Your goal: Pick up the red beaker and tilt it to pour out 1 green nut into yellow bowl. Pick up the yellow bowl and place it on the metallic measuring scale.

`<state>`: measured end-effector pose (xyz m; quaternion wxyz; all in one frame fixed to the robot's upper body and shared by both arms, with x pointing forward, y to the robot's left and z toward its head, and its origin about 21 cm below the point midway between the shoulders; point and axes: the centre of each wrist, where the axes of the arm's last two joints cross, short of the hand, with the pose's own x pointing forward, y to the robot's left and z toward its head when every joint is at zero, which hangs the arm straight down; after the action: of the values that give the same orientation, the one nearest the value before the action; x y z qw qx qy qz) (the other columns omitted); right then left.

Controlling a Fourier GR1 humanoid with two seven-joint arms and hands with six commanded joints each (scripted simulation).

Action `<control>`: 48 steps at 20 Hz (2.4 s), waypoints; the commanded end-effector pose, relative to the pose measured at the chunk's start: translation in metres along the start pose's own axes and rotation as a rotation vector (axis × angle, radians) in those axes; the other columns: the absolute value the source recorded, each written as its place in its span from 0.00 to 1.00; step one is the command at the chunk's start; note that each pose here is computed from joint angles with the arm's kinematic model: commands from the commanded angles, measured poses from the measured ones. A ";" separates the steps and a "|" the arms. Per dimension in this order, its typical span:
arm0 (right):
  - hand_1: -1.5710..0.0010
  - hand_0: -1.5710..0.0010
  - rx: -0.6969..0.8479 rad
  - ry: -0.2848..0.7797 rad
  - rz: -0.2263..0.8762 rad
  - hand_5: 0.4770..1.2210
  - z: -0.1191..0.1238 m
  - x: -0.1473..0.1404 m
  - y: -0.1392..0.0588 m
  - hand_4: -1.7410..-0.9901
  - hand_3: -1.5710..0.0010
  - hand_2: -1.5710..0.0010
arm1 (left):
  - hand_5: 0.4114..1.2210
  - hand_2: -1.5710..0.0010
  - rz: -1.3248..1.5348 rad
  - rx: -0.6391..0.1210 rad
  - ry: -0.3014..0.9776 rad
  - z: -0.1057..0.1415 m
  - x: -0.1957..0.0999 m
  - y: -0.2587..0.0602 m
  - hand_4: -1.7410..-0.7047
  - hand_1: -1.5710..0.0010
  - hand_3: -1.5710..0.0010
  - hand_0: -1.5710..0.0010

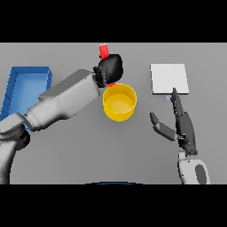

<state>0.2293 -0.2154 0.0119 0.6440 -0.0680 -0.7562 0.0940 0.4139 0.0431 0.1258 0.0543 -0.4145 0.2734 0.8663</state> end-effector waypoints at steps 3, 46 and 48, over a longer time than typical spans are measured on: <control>1.00 1.00 0.001 -0.012 0.002 0.13 0.002 0.001 0.002 0.82 1.00 1.00 | 1.00 0.00 -0.100 0.020 -0.001 0.001 -0.007 0.014 0.01 0.00 0.00 0.00; 1.00 1.00 0.090 -0.047 0.030 0.26 -0.008 0.000 0.004 0.78 1.00 1.00 | 0.56 0.00 2.094 0.158 1.287 0.154 -0.004 -0.281 0.08 0.00 0.00 0.00; 1.00 1.00 0.086 -0.034 0.024 0.26 -0.007 -0.002 0.003 0.78 1.00 1.00 | 0.45 0.19 2.094 0.158 1.189 0.162 0.000 -0.269 0.36 0.14 0.16 0.07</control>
<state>0.2370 -0.2130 0.0100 0.6323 -0.0479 -0.7613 0.1353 0.3883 0.3545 0.0924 -0.7820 -0.3210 0.5140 0.1460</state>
